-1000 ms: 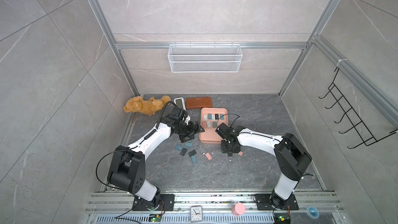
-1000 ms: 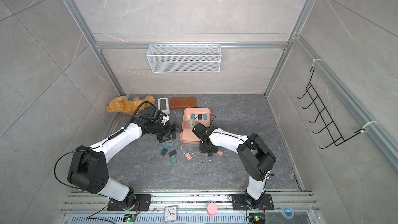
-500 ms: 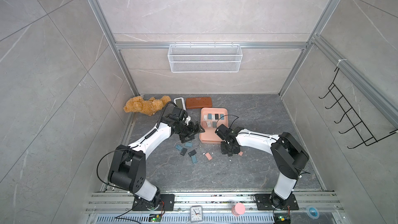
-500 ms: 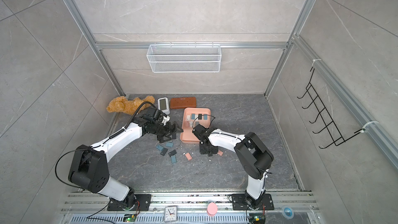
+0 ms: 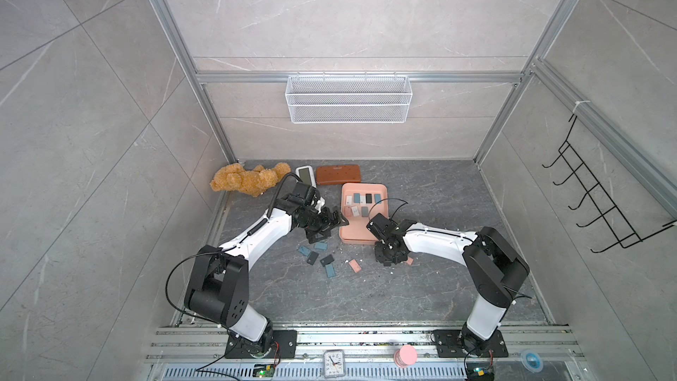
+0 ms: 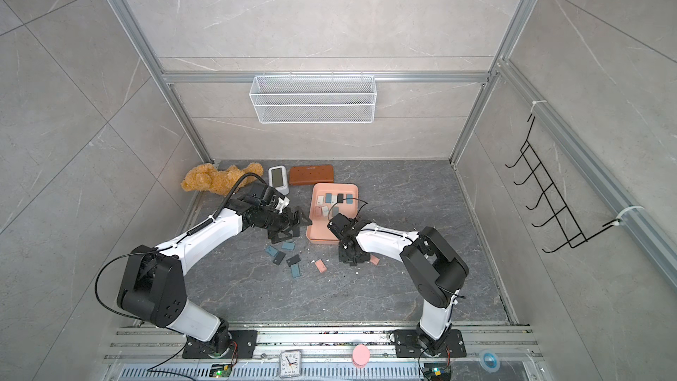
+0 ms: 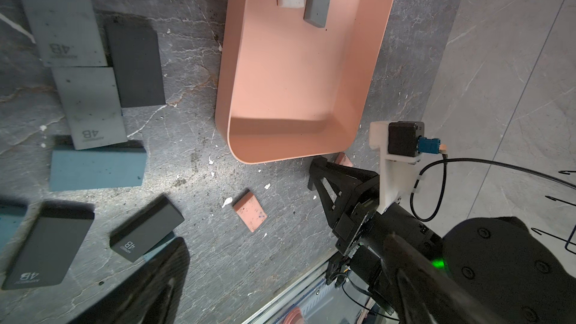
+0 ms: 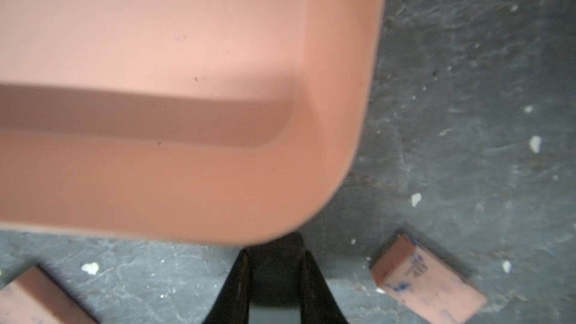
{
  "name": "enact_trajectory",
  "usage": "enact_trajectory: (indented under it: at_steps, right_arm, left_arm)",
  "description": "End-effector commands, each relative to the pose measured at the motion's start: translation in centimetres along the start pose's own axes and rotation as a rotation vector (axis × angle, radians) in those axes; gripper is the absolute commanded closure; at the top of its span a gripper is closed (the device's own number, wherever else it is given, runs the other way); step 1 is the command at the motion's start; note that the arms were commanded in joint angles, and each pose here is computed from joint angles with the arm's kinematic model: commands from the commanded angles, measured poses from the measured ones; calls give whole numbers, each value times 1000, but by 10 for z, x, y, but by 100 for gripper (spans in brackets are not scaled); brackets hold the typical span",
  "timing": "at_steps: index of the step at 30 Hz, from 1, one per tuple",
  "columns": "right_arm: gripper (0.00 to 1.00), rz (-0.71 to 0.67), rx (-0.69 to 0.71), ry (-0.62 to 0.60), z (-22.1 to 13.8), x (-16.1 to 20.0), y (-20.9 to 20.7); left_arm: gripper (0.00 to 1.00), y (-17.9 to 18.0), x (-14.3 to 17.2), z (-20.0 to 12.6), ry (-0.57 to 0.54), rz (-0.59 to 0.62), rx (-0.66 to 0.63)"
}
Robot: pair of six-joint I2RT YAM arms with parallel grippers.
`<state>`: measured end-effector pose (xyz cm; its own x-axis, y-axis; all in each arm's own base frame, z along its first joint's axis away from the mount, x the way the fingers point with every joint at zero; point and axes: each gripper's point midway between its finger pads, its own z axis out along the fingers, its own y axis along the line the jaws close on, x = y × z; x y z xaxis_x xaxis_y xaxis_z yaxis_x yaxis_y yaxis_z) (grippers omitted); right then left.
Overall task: Put the eraser in the storage box
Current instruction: Pick up the eraser from the center of the board, then place the eraser in the storage box.
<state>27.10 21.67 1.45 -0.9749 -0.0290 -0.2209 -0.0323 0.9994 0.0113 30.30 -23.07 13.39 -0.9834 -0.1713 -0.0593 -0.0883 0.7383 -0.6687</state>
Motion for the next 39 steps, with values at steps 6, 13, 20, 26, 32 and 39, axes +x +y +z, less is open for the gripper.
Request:
enact_trajectory:
  at_steps: [6, 13, 20, 26, 32, 39]
  right_arm:
    - [83, 14, 122, 4, -17, -9, -18]
    - [83, -2, 73, -73, -66, -44, 0]
    - [82, -6, 42, -118, -79, -86, 25]
    - [82, 23, -8, -92, -54, -125, 40]
    - [81, 27, 4, -69, -28, -158, 34]
    - [81, 13, 22, -27, 0, -179, 26]
  left_arm:
    - [1, -21, -12, -4, -5, 50, 38]
    - [1, -26, -18, -6, -16, 68, 43]
    - [1, -36, -36, -7, -36, 59, 70]
    - [1, -43, -43, -9, -43, 48, 89]
    - [1, -38, -40, -9, -40, 36, 81]
    - [1, -29, -44, -12, -44, 15, 70]
